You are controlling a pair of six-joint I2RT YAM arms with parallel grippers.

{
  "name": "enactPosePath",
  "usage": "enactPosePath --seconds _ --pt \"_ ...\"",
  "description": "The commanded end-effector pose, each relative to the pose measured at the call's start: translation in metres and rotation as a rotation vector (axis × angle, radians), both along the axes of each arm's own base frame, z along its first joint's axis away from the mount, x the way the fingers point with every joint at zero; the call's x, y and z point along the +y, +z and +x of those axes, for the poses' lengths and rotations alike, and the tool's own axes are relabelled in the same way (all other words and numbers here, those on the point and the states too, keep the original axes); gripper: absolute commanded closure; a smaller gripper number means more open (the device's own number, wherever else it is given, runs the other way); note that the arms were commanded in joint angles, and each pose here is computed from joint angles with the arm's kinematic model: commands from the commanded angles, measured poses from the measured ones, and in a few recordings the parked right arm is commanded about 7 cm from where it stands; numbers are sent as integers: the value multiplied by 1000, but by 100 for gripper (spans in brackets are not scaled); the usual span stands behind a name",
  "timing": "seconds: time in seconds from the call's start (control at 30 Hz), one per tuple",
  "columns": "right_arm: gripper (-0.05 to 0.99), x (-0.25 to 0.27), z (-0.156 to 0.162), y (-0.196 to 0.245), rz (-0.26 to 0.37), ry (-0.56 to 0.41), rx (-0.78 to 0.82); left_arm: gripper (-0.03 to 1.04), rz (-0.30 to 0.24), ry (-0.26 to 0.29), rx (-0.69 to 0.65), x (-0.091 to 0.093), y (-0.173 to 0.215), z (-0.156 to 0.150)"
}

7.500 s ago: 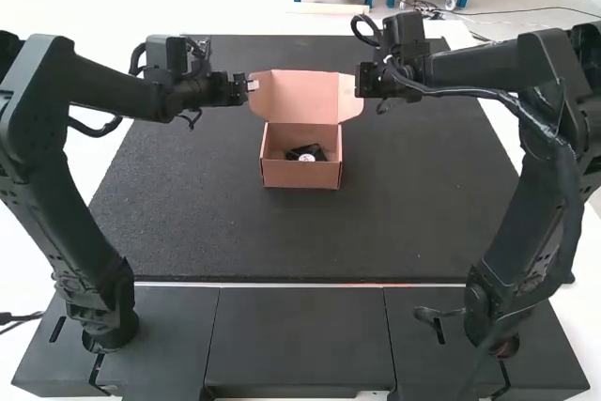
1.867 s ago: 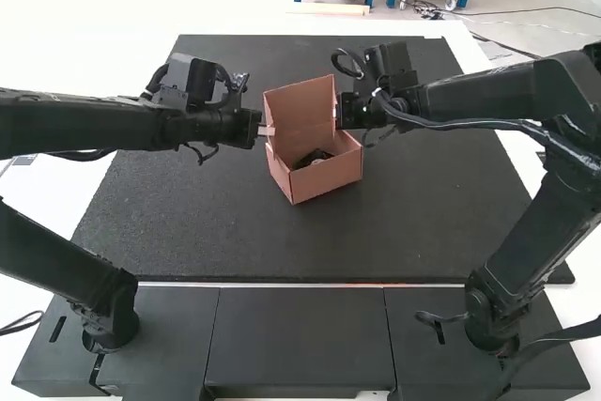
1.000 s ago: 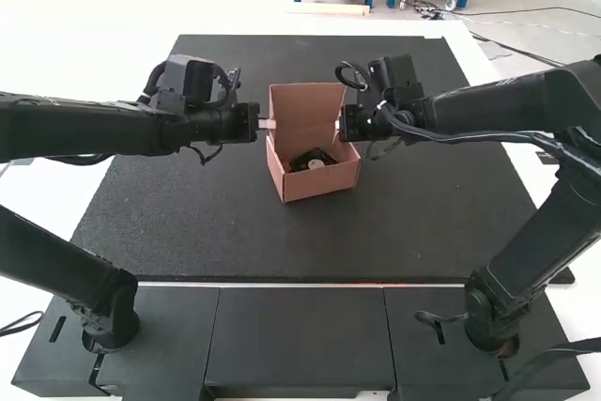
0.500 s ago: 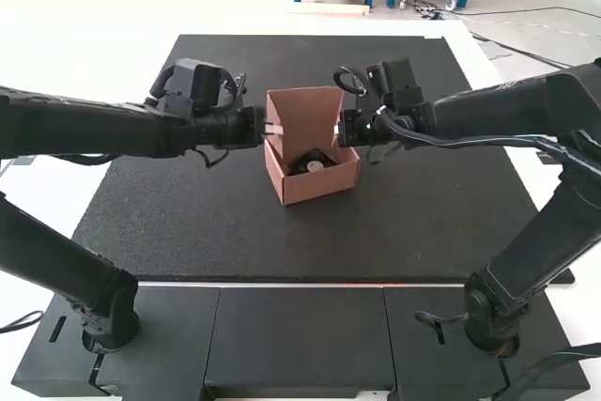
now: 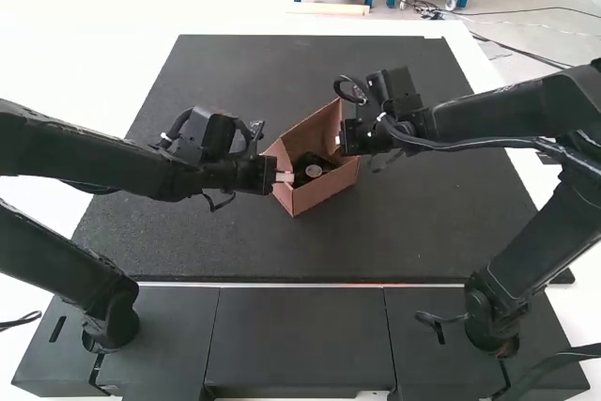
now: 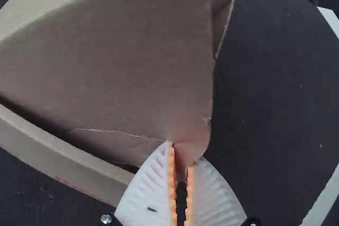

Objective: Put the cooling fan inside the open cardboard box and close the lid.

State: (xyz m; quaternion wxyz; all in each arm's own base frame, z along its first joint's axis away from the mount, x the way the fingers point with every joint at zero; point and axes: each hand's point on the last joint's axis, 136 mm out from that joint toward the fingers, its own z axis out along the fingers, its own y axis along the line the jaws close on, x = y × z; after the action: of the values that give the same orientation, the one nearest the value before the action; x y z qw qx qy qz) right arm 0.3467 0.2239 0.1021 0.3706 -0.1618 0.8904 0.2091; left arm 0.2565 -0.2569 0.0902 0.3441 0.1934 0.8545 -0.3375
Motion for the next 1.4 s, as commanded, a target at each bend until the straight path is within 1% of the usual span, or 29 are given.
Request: enactPosePath --seconds 0.0,0.03,0.07,0.13,0.17,0.23,0.27,0.3,0.37,0.4,0.43,0.5,0.67,0.73,0.77,0.87,0.93,1.03,1.1,1.2,1.27,1.37 --pt "90 12 -6 12 28 49 -26 83 1 -65 -21 -9 1 -16" --pt "84 11 -5 12 25 46 -28 76 5 -71 -26 -9 2 -16" --pt "74 11 -5 12 20 44 -31 67 6 -74 -31 -9 2 -16" --pt "56 9 -3 11 9 40 -38 44 7 -75 -48 -8 7 -13" --pt "48 8 -3 11 3 35 -40 37 11 -76 -64 -6 10 -10" --pt "38 8 -2 11 2 35 -43 25 -3 -68 -89 -4 21 -5" --pt "30 7 -2 11 1 32 -42 20 -19 -70 -99 -3 28 -4" --pt "22 8 -2 11 -1 34 -39 18 -34 -66 -111 -2 35 -1" --pt "13 7 -2 12 -3 32 -42 18 -65 -63 -134 1 50 2" --pt "6 8 -1 13 -3 31 -44 18 -80 -63 -142 2 58 4" --pt "2 6 0 14 -6 26 -44 18 -91 -60 -151 5 67 5" --pt "2 4 2 18 -17 11 -52 18 -112 -58 -170 7 87 8" --pt "2 -8 11 33 -29 -39 -83 18 -169 -94 -220 6 141 4" --pt "2 -15 13 37 -42 -57 -85 19 -190 -93 -255 6 165 6" --pt "2 -17 12 38 -52 -56 -78 19 -205 -102 -269 5 176 6" --pt "2 -25 5 40 -94 -44 -59 19 -251 -89 -340 5 211 15" --pt "2 -30 -2 43 -116 -33 -48 19 -274 -83 -370 3 223 22" --pt "2 -36 -16 54 -147 -1 -41 19 -280 -79 -360 -6 214 38" --pt "2 -38 -28 64 -146 24 -34 19 -279 -73 -347 -12 202 50" --pt "2 -35 -46 86 -99 68 -34 19 -271 -62 -337 -18 185 67" --pt "2 -29 -62 100 -52 113 -20 19 -260 -49 -325 -21 169 80" --pt "2 -30 -73 121 4 105 -28 19 -243 -44 -290 -27 144 93"
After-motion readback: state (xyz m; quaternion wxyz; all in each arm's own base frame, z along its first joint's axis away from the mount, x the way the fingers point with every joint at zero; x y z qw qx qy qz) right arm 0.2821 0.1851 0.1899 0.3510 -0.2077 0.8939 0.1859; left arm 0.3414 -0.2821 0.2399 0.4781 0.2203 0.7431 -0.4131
